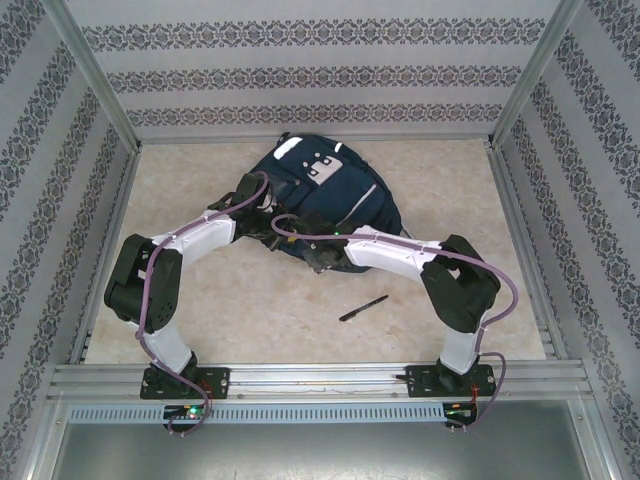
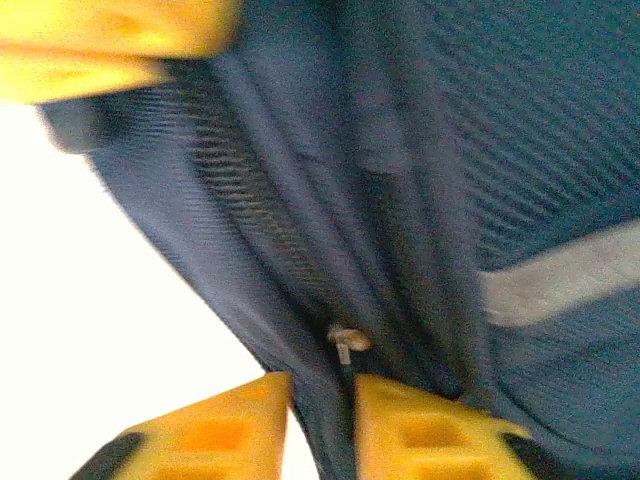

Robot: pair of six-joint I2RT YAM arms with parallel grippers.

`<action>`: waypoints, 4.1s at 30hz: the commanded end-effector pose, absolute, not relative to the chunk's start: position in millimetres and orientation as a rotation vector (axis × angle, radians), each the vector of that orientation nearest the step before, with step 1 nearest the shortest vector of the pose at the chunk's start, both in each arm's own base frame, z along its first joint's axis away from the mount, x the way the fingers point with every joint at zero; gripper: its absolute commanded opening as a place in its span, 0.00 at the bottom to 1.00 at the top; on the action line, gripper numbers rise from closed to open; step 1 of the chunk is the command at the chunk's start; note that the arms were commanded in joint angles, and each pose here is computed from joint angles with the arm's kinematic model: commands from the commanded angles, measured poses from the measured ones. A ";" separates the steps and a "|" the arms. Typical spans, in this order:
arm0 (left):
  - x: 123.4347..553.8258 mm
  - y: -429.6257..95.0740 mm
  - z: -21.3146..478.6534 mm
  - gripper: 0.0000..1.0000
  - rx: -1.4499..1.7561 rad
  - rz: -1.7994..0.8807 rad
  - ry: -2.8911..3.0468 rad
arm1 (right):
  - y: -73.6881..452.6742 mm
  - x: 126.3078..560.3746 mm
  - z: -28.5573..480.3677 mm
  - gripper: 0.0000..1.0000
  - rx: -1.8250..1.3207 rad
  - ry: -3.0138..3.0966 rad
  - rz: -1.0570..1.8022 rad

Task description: Pack books, pencil case, and school supplies into a backpack

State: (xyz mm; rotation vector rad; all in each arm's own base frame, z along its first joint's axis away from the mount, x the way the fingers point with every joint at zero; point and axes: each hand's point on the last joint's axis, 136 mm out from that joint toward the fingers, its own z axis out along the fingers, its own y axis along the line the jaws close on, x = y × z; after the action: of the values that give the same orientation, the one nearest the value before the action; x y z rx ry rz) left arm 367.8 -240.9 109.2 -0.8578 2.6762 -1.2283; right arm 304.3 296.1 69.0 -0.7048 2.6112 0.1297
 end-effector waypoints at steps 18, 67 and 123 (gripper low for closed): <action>332.6 -235.6 81.0 0.44 -0.738 -1.102 2.860 | 254.7 296.4 75.9 0.28 -0.421 2.716 0.570; 408.2 -339.1 79.9 0.00 0.838 0.216 2.550 | 89.5 305.3 163.4 0.47 0.368 2.383 0.807; 423.7 -393.9 300.4 0.00 0.502 -0.511 2.250 | 229.1 353.6 112.2 0.40 -0.251 2.142 0.672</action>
State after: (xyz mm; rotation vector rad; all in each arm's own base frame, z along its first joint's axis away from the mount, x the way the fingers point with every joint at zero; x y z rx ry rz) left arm 430.2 -387.1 219.0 0.5362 2.4273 -0.3720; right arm 347.7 216.6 103.8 -0.2646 2.1814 0.6210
